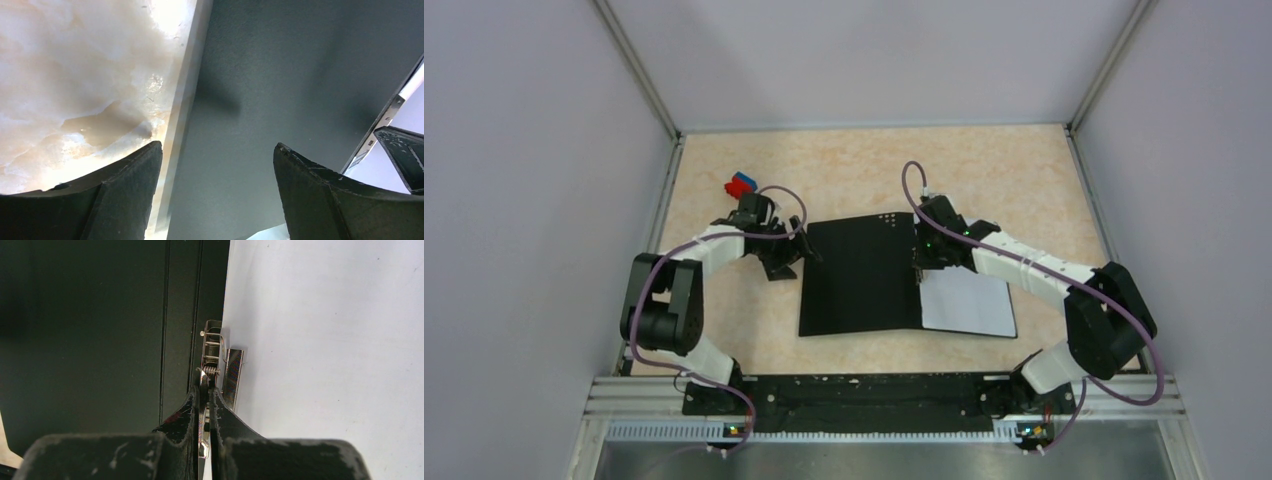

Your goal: Put the files into the folder

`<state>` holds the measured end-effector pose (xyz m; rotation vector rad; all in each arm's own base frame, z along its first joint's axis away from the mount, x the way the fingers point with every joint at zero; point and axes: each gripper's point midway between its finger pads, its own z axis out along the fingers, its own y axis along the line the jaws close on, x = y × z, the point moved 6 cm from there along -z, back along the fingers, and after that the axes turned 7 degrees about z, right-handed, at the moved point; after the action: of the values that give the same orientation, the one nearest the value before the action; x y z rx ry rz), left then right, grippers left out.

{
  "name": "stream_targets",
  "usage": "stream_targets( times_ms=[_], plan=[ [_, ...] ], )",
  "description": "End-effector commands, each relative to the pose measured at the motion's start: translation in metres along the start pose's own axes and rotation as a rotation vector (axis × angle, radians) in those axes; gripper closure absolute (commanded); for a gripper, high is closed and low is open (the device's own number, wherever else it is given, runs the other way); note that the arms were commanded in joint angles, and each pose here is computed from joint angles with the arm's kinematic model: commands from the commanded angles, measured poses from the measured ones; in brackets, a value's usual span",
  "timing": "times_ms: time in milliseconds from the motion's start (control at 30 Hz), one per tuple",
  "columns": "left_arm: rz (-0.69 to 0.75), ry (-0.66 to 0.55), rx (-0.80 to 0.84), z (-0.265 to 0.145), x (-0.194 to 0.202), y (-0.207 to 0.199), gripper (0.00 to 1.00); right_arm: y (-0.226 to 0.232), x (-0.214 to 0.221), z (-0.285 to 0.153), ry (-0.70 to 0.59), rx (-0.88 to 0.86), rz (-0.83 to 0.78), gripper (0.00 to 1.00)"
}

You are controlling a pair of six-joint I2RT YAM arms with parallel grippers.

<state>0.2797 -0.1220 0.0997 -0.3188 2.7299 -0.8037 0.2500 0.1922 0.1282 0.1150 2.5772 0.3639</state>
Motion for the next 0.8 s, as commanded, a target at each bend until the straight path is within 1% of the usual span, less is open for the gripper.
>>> stream_targets(
  times_ms=[0, 100, 333, 467, 633, 767],
  plan=[
    [-0.002, -0.013, 0.014, 0.004, -0.001, 0.001, 0.14, 0.017, -0.024, -0.016, -0.091, -0.083, 0.032, 1.00],
    [-0.006, -0.013, 0.024, 0.006, 0.001, 0.002, 0.13, 0.017, -0.025, -0.019, -0.099, -0.083, 0.033, 1.00],
    [-0.029, 0.020, 0.118, 0.015, 0.008, -0.003, 0.13, 0.018, -0.027, -0.021, -0.100, -0.089, 0.037, 1.00],
    [-0.032, 0.022, 0.164, 0.013, 0.009, -0.008, 0.13, 0.019, -0.026, -0.019, -0.094, -0.093, 0.039, 1.00],
    [-0.019, -0.002, 0.210, -0.001, 0.005, -0.021, 0.12, 0.020, -0.025, -0.017, -0.091, -0.094, 0.039, 1.00],
    [0.014, -0.042, 0.255, -0.025, -0.001, -0.040, 0.12, 0.018, -0.021, -0.010, -0.079, -0.088, 0.040, 1.00]
  ],
)
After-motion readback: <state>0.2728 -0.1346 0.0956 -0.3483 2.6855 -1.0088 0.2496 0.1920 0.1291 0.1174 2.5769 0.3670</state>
